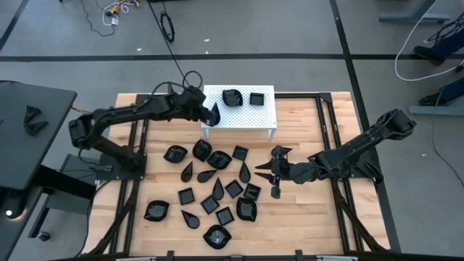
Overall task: Pick & Place Mini shaped plates
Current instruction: Put the black drop-shaped plate on the shelf, then stack the black square plate on top of the other black square plate on the shelf
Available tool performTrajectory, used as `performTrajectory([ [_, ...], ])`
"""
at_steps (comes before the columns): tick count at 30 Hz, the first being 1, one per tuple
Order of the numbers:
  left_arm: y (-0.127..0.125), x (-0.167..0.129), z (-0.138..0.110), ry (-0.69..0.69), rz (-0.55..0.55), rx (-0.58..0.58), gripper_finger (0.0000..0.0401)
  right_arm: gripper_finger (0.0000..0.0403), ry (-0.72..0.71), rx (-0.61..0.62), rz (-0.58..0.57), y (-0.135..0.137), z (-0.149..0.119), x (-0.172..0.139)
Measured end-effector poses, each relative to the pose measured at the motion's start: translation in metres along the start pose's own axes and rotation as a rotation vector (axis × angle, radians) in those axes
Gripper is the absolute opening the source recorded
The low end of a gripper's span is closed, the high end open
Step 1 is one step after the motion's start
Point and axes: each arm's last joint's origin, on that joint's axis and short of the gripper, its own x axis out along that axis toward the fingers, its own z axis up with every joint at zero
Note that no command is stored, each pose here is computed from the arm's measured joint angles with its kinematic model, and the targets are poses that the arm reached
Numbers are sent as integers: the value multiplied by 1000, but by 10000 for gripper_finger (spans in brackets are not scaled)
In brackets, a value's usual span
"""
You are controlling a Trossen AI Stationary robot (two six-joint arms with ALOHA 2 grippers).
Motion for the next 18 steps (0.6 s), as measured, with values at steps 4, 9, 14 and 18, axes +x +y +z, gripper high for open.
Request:
performTrajectory([
  [4,1,1,0,-16,32,0,7,94,-1,1,1,0,0,0],
  [9,2,1,1,-35,60,-1,12,94,-1,1,1,0,0,0],
  [14,3,1,2,-66,105,-2,32,94,-1,1,1,0,0,0],
  [18,3,1,2,-73,116,-2,55,94,1,1,8,0,0,0],
])
